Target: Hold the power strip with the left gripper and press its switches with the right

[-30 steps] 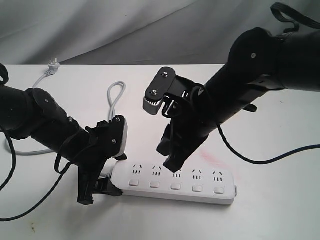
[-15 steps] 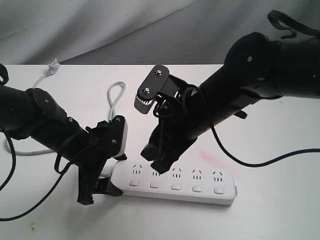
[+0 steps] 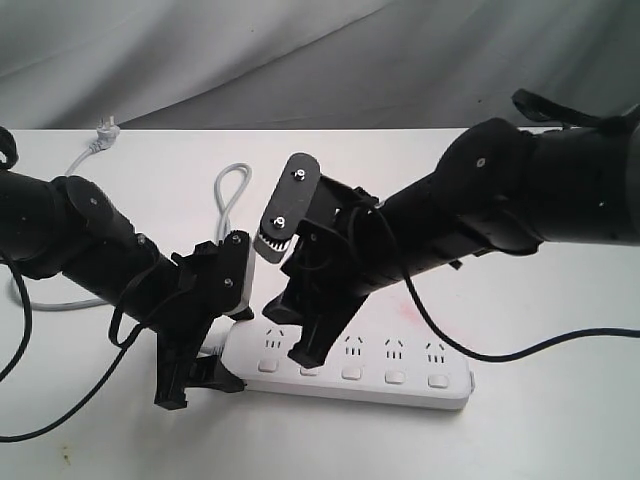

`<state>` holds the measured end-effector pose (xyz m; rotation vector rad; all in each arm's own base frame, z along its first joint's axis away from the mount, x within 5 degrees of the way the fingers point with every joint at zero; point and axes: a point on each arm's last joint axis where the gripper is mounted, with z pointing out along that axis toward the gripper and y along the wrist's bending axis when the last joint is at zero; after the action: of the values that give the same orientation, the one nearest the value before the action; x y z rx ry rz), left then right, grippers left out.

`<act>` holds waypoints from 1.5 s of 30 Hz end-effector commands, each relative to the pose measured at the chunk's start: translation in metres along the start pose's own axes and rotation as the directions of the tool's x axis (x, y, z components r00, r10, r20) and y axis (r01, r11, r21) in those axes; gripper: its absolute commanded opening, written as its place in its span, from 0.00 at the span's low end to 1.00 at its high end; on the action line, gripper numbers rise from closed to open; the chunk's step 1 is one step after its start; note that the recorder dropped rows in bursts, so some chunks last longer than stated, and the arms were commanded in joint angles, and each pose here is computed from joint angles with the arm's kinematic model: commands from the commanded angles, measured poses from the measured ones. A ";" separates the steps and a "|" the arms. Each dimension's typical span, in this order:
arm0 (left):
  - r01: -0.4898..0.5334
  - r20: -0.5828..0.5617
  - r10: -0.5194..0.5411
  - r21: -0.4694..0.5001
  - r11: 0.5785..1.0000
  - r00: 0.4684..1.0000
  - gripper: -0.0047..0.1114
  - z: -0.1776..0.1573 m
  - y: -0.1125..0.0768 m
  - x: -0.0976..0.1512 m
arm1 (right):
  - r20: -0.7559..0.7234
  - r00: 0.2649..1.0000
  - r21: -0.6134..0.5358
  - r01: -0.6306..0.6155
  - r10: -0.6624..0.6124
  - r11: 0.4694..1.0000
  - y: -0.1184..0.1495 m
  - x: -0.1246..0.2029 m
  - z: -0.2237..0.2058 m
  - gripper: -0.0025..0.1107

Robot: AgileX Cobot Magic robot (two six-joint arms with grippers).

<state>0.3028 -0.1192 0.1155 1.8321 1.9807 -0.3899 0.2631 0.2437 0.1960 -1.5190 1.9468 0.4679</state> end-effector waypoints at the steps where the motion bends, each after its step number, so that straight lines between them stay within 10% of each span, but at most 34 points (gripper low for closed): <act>1: -0.011 -0.001 0.011 0.005 1.000 1.000 0.61 0.002 0.000 -0.001 | 0.017 1.000 -0.037 -0.007 0.007 0.999 0.008 0.001 0.017 0.44; 45: -0.011 -0.002 0.011 0.005 1.000 1.000 0.61 0.002 0.000 -0.001 | -0.027 0.986 0.008 0.166 -0.166 0.986 0.009 0.017 0.055 0.44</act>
<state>0.3028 -0.1192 0.1155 1.8321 1.9807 -0.3899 0.2666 0.2667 0.1411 -1.6737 1.8260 0.3632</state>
